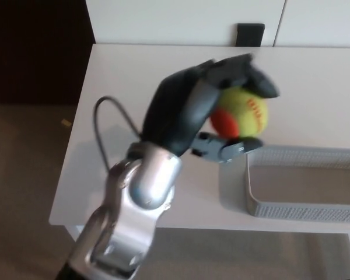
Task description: The robot walk towards a table in front and uses its left hand to pickup a tennis ball on the left side and put it in a container on the right hand side
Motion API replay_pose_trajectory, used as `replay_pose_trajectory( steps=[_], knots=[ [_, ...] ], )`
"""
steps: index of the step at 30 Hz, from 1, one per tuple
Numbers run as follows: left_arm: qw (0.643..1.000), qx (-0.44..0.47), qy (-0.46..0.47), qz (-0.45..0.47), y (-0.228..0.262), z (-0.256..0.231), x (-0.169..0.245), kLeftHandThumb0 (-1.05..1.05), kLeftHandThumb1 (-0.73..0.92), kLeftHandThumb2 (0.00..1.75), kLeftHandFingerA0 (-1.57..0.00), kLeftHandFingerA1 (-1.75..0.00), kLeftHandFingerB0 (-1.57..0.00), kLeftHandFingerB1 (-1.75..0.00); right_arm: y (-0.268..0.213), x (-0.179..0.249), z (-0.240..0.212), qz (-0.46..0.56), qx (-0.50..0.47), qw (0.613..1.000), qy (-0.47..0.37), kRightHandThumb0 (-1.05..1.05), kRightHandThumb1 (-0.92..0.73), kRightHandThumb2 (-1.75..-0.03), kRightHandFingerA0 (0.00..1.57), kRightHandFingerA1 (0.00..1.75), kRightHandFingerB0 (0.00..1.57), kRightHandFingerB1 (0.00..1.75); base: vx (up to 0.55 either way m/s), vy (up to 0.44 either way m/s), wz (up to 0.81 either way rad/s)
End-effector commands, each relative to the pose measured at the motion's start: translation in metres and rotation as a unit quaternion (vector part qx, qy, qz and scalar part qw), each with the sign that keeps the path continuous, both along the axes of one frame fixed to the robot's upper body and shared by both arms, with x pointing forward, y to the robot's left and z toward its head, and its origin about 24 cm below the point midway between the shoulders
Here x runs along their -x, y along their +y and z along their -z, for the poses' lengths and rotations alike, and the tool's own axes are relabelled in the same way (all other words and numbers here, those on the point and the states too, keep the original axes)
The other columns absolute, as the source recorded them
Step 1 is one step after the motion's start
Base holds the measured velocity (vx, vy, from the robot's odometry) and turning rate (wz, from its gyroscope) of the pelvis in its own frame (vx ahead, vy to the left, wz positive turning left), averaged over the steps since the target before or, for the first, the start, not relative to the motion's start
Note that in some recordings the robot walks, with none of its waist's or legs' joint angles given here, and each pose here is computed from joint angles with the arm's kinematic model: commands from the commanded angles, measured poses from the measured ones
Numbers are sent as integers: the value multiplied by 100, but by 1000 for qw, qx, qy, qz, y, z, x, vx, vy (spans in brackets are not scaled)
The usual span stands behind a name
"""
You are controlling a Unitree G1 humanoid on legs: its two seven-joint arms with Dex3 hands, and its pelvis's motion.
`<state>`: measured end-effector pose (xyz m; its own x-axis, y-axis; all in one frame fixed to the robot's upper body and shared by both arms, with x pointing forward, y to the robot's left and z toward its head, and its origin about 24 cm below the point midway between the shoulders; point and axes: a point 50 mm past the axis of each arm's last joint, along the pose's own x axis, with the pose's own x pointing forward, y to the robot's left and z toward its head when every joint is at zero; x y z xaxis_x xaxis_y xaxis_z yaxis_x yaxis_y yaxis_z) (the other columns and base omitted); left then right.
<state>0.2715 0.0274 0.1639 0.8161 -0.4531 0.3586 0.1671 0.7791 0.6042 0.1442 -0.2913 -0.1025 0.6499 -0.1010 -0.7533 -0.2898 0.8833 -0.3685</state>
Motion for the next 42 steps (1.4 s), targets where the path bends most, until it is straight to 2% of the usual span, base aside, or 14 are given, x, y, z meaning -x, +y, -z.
replay_pose_trajectory(
  steps=[1, 4, 5, 14, 18, 19, 20, 21, 22, 32, 34, 36, 37, 42],
  knots=[
    [999, -28, 22, 15, -36, 1, -6, -18, 59, 84, -103, -163, -94, -120, -6, 2, -1, 3, 10, 1000, -1, -50, -69, -60, 28, 38, 21, 32, 0, 0, 0],
    [999, -40, 30, 22, -53, 4, -7, -20, 60, 79, -104, -160, -94, -115, -6, 2, -1, 2, 12, 1000, -1, -50, -69, -60, 28, 38, 21, 32, 0, 0, 0],
    [998, -46, 33, 26, -57, 6, -6, -14, 57, 79, -105, -155, -99, -97, -3, 2, 0, 2, 8, 1000, -2, -49, -69, -60, 28, 39, 21, 32, 0, 0, 0],
    [994, -89, 64, 27, -79, 25, -10, -9, 59, 83, -104, -148, -97, -113, 4, -4, -1, -4, 2, 1000, -16, -49, -70, -61, 29, 39, 22, 32, 0, 0, 0],
    [992, -103, 76, 18, -78, 36, -14, -9, 58, 82, -107, -141, -100, -95, 4, -2, -2, -4, 3, 1000, -12, -49, -70, -61, 29, 38, 22, 32, 0, 0, 0],
    [990, -114, 87, 17, -77, 39, -17, -20, 59, 57, -83, -78, -53, -45, 4, -4, -1, -2, 2, 1000, -14, -50, -70, -61, 29, 38, 22, 32, 0, 0, 0],
    [989, -118, 91, 16, -76, 41, -18, -20, 59, 57, -83, -78, -53, -45, 4, -4, -1, -1, 1, 1000, -15, -50, -70, -61, 29, 38, 22, 32, 0, 0, 0],
    [979, -153, 137, 8, -74, 45, -22, -70, 42, 77, 0, -21, 0, -1, 5, -5, -2, -1, 1, 1000, -17, -49, -70, -61, 30, 39, 22, 32, 0, 0, 0],
    [972, -171, 159, 3, -72, 48, -23, -72, 43, 79, 0, -13, 0, 0, 5, -5, -3, -1, 1, 1000, -18, -49, -70, -61, 29, 38, 22, 32, 0, 0, 0],
    [956, -228, 182, 19, -61, 49, -27, -102, 48, 69, 0, 0, 0, 0, 4, -11, -6, 0, -13, 999, -31, -49, -69, -60, 28, 39, 20, 32, 0, 0, 0],
    [957, -231, 171, 25, -58, 45, -23, -105, 67, 62, 0, 0, 0, -3, 4, -11, -5, 4, -16, 999, -33, -49, -69, -60, 27, 39, 21, 32, 0, 0, 0],
    [960, -225, 164, 28, -55, 43, -18, -105, 69, 61, 0, 0, 0, -6, 4, -9, -5, 6, -16, 999, -32, -55, -60, -77, 24, 45, 19, 41, 0, 0, 0],
    [966, -209, 151, 30, -51, 37, -13, -98, 54, 101, 0, -3, 0, 0, 4, -9, -5, 7, -16, 999, -33, -54, -60, -77, 24, 45, 19, 41, 0, 0, 0],
    [995, -74, 37, 62, -10, -12, 28, -95, 57, 99, -8, -3, -12, -6, 5, -10, -6, 10, -17, 999, -35, -48, -69, -60, 28, 39, 21, 32, 0, 0, 0]
  ],
)
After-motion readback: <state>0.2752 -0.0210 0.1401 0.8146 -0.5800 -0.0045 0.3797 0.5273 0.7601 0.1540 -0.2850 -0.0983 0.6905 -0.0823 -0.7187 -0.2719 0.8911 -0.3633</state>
